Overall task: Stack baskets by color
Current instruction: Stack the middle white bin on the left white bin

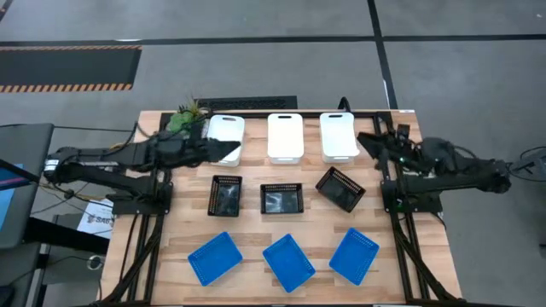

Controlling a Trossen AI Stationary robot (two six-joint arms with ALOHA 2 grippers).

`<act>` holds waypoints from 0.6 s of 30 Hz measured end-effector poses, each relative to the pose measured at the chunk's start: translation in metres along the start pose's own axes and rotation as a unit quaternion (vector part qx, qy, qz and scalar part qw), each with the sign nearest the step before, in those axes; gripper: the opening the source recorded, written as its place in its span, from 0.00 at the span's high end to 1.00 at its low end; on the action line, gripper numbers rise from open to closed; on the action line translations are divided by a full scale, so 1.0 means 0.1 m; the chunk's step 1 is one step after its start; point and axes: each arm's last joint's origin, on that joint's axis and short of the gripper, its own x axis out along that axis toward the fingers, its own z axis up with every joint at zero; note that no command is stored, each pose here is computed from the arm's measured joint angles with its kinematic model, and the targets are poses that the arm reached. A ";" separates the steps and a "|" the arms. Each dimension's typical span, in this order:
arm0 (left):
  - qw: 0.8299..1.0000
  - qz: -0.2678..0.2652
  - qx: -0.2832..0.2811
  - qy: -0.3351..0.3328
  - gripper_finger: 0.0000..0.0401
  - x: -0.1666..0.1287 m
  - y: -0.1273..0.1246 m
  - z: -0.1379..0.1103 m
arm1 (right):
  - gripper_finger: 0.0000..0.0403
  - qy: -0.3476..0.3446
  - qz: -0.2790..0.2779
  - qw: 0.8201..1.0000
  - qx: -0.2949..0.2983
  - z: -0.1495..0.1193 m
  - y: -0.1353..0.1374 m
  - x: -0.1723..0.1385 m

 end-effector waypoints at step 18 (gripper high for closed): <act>0.955 0.217 0.104 0.172 0.34 0.90 0.08 0.29 | 0.67 0.201 -0.268 0.942 -0.023 -0.02 0.05 0.49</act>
